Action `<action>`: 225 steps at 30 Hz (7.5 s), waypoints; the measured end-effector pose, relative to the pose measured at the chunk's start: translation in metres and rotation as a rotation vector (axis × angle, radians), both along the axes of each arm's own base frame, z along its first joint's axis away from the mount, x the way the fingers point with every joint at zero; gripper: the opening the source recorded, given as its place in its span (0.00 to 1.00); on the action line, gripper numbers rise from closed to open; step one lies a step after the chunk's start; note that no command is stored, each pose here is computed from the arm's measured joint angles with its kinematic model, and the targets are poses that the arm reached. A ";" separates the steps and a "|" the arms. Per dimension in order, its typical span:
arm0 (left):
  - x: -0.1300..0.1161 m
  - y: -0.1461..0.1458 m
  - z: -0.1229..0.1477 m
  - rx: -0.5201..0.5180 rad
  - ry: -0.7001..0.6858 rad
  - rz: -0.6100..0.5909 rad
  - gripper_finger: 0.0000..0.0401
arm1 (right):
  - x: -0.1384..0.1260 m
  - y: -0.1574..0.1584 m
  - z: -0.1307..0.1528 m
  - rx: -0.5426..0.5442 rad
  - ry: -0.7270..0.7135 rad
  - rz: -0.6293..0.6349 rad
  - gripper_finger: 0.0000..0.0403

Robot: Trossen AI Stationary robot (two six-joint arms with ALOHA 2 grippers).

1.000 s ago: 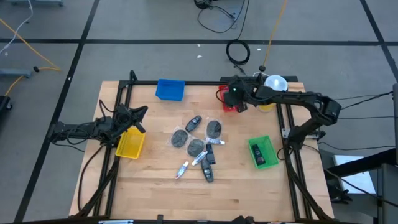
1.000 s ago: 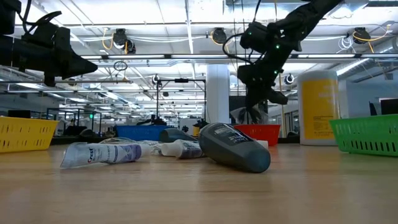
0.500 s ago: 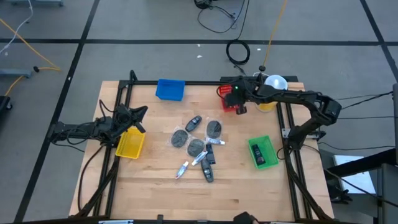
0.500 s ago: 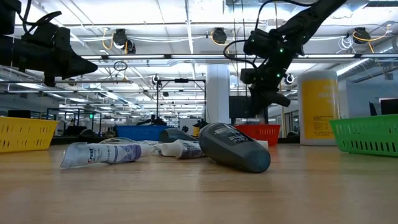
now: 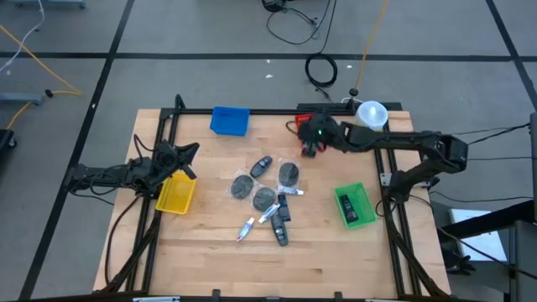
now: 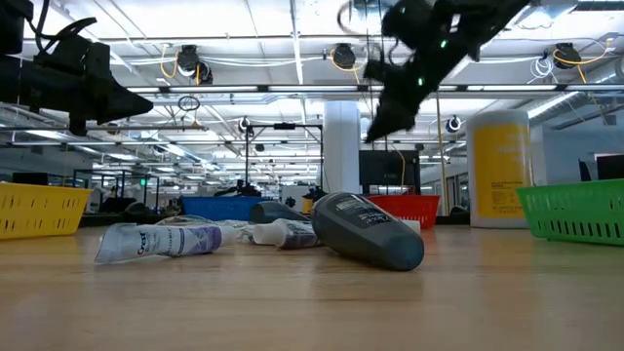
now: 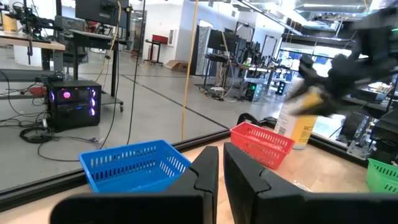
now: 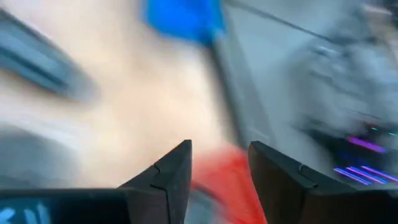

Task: Pick & Place Travel size toiletries
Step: Put the gray deodorant into the blue bin, then put the black hairbrush into the yellow bin

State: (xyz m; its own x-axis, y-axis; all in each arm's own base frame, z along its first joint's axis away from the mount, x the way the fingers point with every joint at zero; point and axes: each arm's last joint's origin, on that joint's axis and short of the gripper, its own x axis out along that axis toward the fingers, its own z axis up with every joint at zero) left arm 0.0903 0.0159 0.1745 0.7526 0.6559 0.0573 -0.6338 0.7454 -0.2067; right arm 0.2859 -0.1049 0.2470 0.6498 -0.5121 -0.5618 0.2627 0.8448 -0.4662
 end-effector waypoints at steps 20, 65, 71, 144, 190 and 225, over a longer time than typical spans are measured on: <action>-0.003 0.001 0.014 -0.062 -0.213 0.027 0.06 | -0.020 0.136 -0.118 0.223 -0.680 0.528 0.24; 0.246 0.016 -0.014 -0.139 0.884 -0.110 0.78 | -0.007 0.115 -0.132 0.110 -0.567 0.478 0.23; 0.247 0.022 -0.022 -0.162 0.892 -0.096 0.87 | -0.007 0.115 -0.133 0.115 -0.563 0.477 0.23; 0.229 0.067 -0.038 -0.479 0.966 -0.145 0.79 | -0.008 0.117 -0.137 0.233 -0.557 0.437 0.23; 0.181 0.204 0.014 -0.004 1.586 -0.231 0.61 | -0.008 0.117 -0.137 0.260 -0.557 0.424 0.23; 0.186 0.029 0.055 -0.191 0.882 -0.357 0.52 | -0.042 0.132 -0.108 0.201 -0.616 0.479 0.23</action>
State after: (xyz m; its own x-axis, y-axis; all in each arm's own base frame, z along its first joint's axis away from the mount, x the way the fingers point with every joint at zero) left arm 0.2761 0.0453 0.2294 0.6309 0.3201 -0.7067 -0.3617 0.9272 0.0971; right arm 0.2436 0.0269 0.1393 0.9962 -0.0266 -0.0826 0.0111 0.9831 -0.1827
